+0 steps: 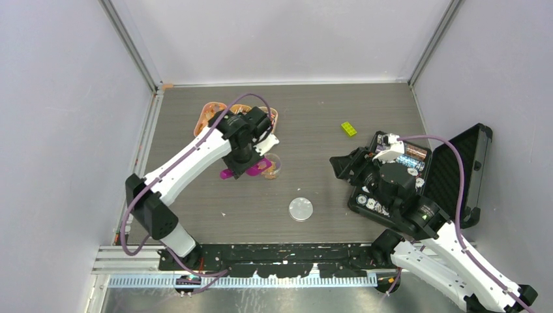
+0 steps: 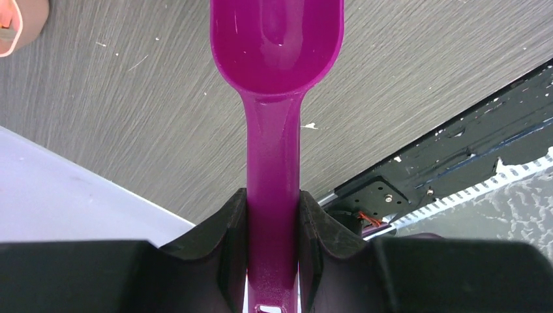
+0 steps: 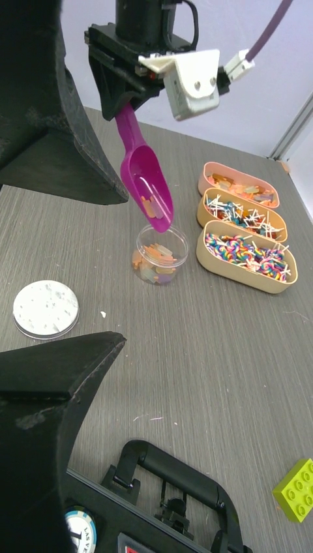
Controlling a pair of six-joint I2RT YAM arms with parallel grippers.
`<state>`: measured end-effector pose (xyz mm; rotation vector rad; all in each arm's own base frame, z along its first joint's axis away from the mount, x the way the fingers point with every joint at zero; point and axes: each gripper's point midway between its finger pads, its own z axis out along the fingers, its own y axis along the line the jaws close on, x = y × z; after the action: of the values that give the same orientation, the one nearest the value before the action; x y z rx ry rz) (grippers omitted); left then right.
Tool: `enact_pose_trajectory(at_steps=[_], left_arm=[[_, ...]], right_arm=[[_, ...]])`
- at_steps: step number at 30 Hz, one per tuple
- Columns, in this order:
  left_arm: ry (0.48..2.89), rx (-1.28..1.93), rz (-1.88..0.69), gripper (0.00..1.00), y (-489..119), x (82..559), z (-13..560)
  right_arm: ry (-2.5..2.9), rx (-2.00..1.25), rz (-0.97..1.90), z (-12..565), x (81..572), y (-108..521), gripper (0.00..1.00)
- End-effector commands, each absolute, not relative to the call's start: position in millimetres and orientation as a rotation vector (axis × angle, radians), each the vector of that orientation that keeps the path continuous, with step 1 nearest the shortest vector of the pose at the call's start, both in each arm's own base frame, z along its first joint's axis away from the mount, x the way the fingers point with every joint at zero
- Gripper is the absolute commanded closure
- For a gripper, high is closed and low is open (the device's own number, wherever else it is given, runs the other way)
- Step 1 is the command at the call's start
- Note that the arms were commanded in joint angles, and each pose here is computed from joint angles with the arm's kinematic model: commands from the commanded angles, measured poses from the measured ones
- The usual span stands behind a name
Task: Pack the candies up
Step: Place the fake candies in the packing bottle.
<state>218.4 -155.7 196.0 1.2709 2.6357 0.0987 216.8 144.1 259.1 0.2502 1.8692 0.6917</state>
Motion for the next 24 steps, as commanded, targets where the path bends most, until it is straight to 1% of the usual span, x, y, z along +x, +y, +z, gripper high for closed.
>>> enact_pose_trajectory(at_steps=[1,8,24], left_arm=[[2.672,1.306,0.188,1.00,-154.5,214.3,203.2],[2.734,1.371,0.298,1.00,-153.7,217.6,195.7],[2.674,1.388,0.289,1.00,-165.5,229.5,206.7]], right_arm=[[1.835,0.250,0.680,265.3,218.4,140.7,0.24],[1.834,0.248,0.677,263.8,219.2,140.8,0.24],[1.833,0.247,0.679,263.6,219.0,141.2,0.24]])
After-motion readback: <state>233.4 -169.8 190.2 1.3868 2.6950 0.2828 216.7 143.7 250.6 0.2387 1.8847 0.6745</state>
